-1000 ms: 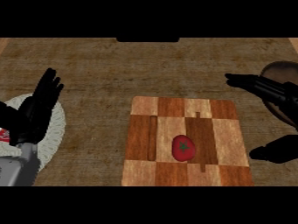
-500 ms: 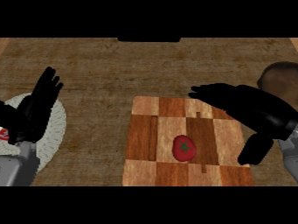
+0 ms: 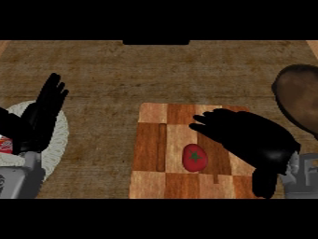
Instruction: Pick the tomato from the cutting board and place it in the pan
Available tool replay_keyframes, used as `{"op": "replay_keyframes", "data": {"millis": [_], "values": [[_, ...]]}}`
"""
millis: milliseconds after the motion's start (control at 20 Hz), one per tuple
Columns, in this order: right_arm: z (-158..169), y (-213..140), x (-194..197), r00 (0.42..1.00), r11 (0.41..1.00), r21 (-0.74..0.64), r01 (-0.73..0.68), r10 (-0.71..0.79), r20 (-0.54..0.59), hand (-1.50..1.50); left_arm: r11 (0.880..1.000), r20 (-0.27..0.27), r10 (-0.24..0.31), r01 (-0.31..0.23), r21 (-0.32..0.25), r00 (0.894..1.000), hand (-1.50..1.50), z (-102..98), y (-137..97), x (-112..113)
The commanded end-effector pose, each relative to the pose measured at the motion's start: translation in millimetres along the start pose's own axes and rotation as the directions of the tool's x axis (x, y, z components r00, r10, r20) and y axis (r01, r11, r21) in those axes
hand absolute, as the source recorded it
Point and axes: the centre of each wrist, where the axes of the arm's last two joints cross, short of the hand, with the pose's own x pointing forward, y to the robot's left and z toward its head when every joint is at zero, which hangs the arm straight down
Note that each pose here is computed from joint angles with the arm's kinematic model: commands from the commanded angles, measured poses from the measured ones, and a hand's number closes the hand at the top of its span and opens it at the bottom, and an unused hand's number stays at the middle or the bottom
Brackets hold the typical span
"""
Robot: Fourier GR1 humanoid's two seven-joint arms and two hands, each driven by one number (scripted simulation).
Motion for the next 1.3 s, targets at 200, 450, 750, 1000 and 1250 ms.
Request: {"op": "replay_keyframes", "data": {"millis": [200, 450, 750, 1000, 1250], "values": [[7.6, 5.0, 41.5, 0.985, 0.988, -0.033, -0.153, 0.149, -0.085, -1.50, 1.000, -0.003, 0.000, 0.000, 0.020, 1.000, 0.00, -2.1, 12.3, 5.3], [-15.2, 2.4, 44.2, 0.993, 0.992, -0.061, -0.106, 0.103, -0.058, -1.50, 1.000, -0.003, 0.006, -0.006, 0.005, 1.000, 0.00, 7.1, -7.2, 15.3], [-19.2, 41.4, 59.0, 0.986, 0.991, 0.016, -0.131, 0.132, -0.105, -1.50, 1.000, 0.002, -0.004, 0.004, 0.001, 1.000, 0.00, 2.3, -3.6, 16.3], [-42.7, 15.8, 50.2, 0.975, 0.989, 0.010, -0.145, 0.144, -0.171, -1.50, 1.000, 0.009, 0.012, -0.012, -0.013, 1.000, 0.00, -0.6, 0.7, -6.4], [-51.9, 36.4, 66.4, 0.983, 0.994, -0.004, -0.111, 0.109, -0.144, -1.50, 1.000, -0.001, 0.003, -0.003, 0.013, 1.000, 0.00, 9.3, 9.8, -2.5]]}}
